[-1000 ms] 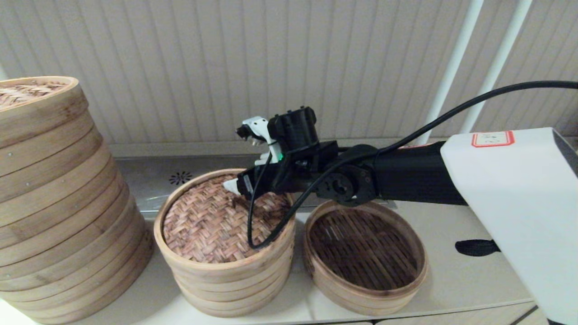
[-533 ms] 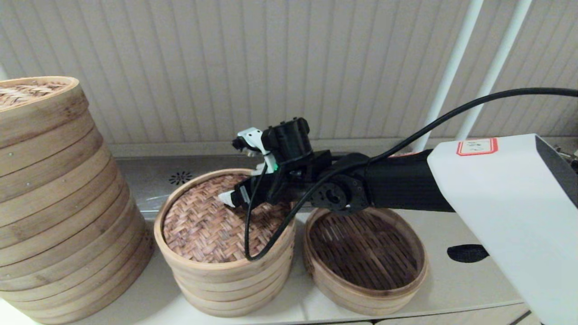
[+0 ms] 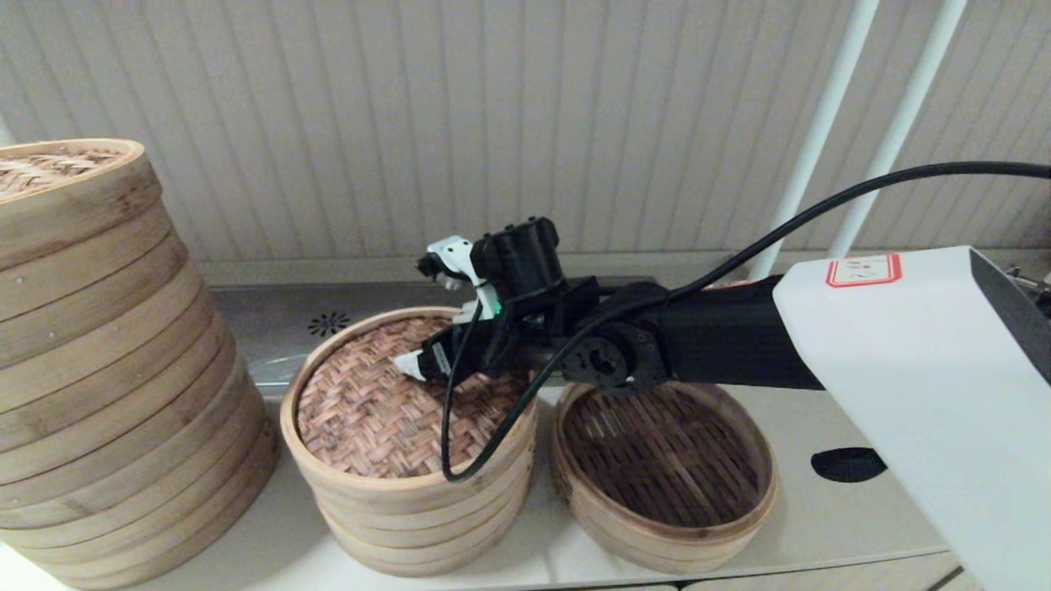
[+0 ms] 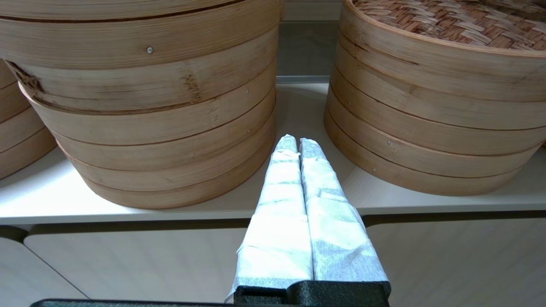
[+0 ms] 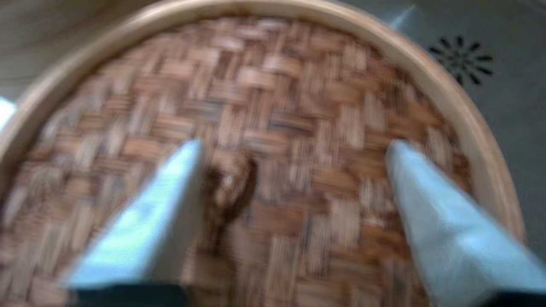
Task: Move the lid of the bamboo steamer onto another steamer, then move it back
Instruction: Pick up the steamer
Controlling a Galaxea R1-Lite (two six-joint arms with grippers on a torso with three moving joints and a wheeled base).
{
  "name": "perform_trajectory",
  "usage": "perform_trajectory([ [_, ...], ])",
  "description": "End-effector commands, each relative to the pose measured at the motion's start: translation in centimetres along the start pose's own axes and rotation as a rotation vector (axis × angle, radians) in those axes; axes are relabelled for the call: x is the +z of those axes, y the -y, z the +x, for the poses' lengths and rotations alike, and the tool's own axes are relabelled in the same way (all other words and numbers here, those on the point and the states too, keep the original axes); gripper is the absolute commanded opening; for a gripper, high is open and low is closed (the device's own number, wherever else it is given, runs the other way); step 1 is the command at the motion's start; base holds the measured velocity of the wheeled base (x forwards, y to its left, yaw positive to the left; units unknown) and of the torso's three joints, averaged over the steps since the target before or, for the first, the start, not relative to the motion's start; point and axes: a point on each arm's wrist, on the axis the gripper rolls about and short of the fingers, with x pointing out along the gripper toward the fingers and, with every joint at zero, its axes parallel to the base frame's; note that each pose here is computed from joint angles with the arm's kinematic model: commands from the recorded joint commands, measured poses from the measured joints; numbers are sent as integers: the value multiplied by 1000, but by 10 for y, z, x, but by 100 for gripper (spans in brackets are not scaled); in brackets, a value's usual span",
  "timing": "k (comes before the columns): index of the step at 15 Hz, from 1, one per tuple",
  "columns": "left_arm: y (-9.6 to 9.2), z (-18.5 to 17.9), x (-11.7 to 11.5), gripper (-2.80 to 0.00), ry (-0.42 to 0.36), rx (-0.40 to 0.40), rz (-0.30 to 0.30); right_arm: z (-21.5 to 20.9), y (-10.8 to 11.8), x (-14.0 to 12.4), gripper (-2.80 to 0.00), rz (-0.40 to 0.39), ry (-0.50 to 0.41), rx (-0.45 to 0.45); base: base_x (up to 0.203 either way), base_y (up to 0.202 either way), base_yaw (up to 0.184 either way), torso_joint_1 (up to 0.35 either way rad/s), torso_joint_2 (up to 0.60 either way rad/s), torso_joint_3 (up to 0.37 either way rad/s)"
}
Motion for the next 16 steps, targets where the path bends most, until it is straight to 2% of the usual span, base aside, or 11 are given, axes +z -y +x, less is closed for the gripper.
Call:
perform_trajectory([
  [1, 0, 0, 0, -280, -1, 0, 1, 0, -2, -1, -280, -3, -2, 4, 0, 0, 0, 0, 0, 0],
  [4, 0, 0, 0, -280, -1, 0, -1, 7, -12, -8, -280, -14, -26, 26, 0, 0, 0, 0, 0, 0],
  [9, 0, 0, 0, -280, -1, 0, 1, 8, -14, -13, -280, -13, -41, 30, 0, 0, 0, 0, 0, 0],
  [16, 0, 0, 0, -280, -3, 0, -1, -4, -13, 3, -280, -12, 5, 25, 0, 0, 0, 0, 0, 0],
])
